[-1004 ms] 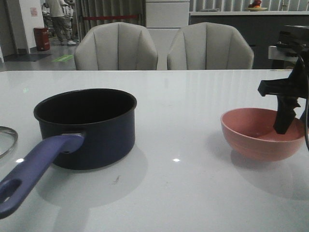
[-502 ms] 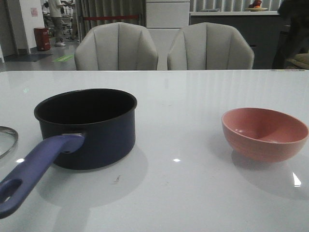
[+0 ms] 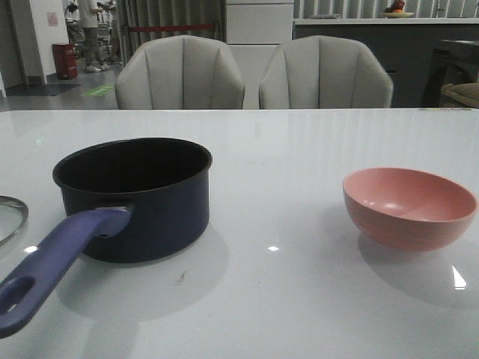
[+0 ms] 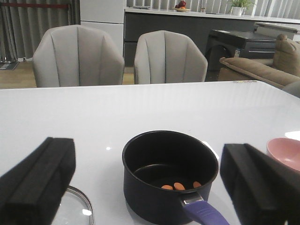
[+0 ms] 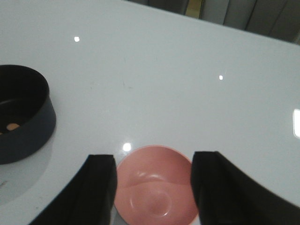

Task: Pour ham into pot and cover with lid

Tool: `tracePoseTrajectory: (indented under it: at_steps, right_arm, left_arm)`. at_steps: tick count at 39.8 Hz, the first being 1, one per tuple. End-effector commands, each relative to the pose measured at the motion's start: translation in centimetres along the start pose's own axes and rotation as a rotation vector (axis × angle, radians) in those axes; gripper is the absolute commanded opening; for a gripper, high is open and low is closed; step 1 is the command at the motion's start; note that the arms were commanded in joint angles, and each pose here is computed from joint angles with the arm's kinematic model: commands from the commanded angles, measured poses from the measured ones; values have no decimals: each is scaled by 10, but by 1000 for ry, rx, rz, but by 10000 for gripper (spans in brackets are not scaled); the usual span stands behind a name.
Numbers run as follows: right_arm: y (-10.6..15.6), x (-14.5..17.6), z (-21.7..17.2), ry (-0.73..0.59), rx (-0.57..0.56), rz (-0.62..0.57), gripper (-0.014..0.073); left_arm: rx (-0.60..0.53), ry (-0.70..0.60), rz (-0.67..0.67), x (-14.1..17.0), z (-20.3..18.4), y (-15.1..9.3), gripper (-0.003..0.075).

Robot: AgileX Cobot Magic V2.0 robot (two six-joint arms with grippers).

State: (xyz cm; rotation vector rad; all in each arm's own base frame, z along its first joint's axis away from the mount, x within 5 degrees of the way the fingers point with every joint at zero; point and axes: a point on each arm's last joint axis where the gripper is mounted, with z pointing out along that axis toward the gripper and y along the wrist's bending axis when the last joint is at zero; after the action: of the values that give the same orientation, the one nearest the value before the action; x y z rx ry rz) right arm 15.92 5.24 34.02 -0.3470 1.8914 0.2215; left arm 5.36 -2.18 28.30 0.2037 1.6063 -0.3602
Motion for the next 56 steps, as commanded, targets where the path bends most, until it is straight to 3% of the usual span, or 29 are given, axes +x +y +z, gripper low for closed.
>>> tracePoseTrajectory:
  at_steps: [1,9,16,21,24,31,33,47,56]
  right_arm:
    - [4,-4,-29,-200,-1,-9,470]
    - [7,61,-65,-289,-4,-12,470]
    - [6,95,-70,-409,18,2,470]
    - [6,101,-68,-393,18,2,466]
    - [6,103,-67,-378,15,1,412]
    - [7,107,-66,-332,5,0,117]
    - [7,108,-66,-315,2,-1,147]
    - [7,108,-66,-315,2,-1,145]
    - [7,108,-66,-315,2,-1,145]
  left_arm:
    - [5,-86,-1,-14,-1,-1,655]
    - [5,-88,-1,-14,-1,-1,655]
    - [5,-88,-1,-14,-1,-1,655]
    - [6,-80,-1,-14,-1,-1,655]
    - [6,-73,-1,-13,-1,-1,655]
    - [6,-73,-1,-13,-1,-1,655]
    - [6,-77,-1,-13,-1,-1,655]
    - [5,-103,-1,-16,-1,-1,655]
    - [-7,-101,-7,-42,3,-3,655]
